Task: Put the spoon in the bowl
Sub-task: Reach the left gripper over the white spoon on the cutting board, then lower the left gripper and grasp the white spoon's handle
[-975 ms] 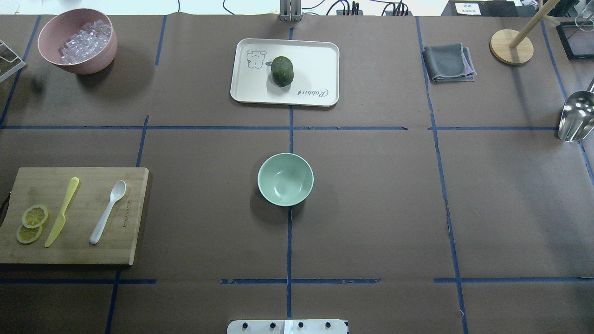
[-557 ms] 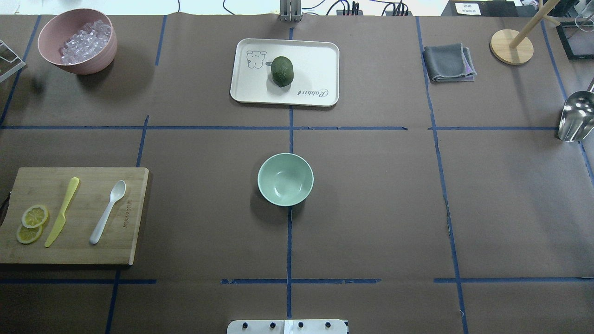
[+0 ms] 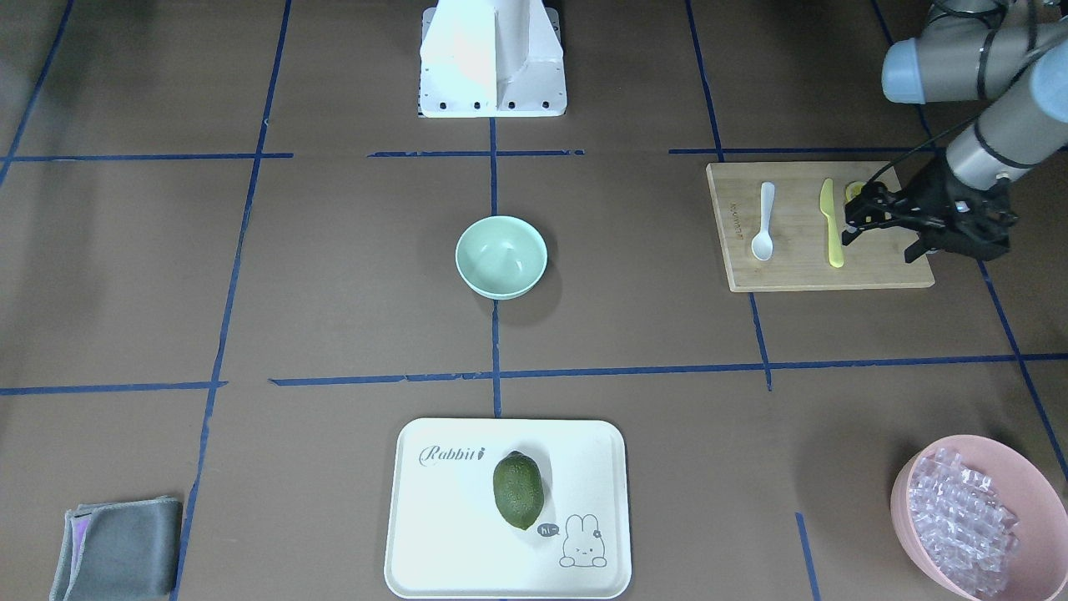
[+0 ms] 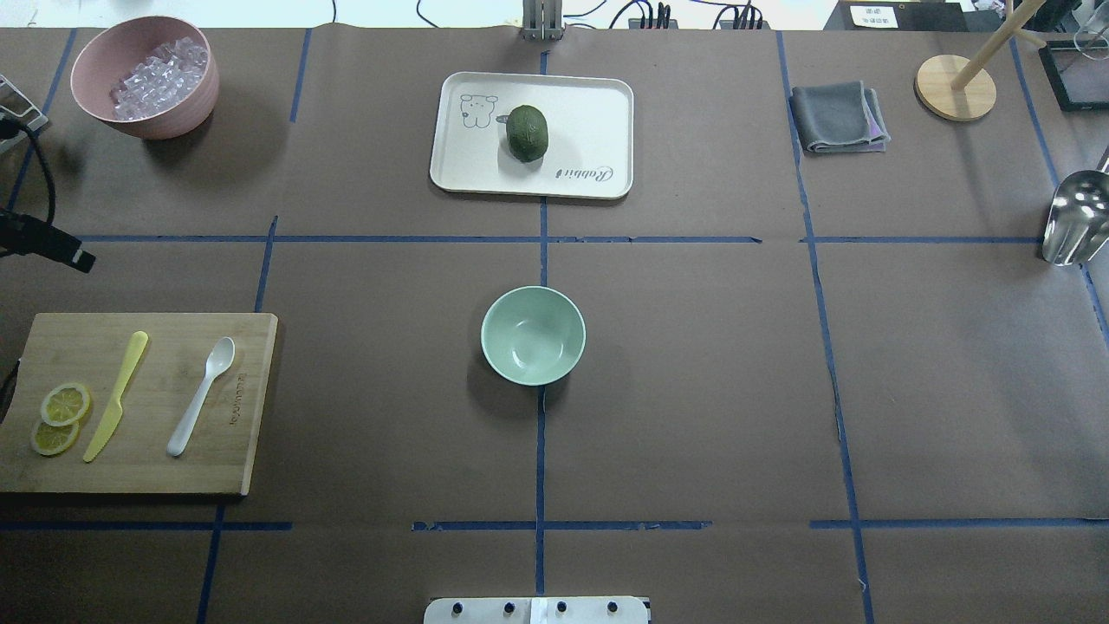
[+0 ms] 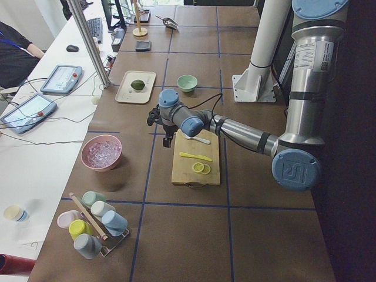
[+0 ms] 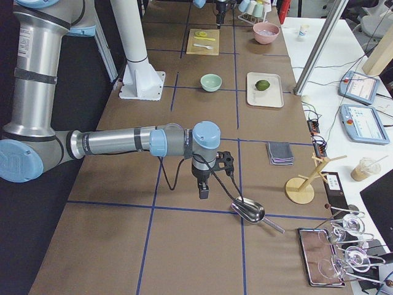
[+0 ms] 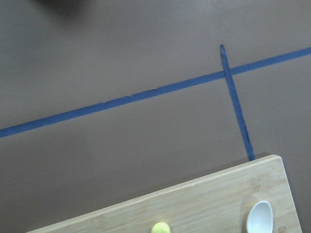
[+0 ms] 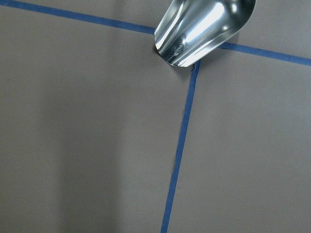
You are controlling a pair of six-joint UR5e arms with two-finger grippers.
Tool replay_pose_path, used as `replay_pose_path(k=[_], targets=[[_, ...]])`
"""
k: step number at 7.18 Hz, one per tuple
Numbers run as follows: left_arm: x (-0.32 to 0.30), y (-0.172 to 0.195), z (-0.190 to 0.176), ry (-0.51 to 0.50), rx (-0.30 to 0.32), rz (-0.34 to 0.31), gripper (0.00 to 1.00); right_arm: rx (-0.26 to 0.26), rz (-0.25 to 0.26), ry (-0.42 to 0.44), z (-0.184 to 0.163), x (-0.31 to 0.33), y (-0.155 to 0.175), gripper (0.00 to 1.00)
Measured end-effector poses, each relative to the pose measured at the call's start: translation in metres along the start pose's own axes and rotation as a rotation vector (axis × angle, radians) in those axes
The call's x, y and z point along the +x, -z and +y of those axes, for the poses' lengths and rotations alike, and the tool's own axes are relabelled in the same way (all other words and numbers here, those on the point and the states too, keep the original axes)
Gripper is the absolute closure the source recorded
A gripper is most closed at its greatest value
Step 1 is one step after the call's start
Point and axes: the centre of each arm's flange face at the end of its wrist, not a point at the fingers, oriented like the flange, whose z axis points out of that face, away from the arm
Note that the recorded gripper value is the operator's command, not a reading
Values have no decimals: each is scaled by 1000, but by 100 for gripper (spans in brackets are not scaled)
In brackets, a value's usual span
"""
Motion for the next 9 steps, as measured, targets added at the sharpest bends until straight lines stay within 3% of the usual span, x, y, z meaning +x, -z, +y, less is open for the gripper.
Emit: replay_pose_path(k=[4, 9], targets=[[76, -62, 49, -102, -19, -64, 0, 0, 0, 0, 0, 0, 0, 0], [93, -90, 73, -142, -78, -66, 0, -4, 0, -3, 1, 2, -2, 0]])
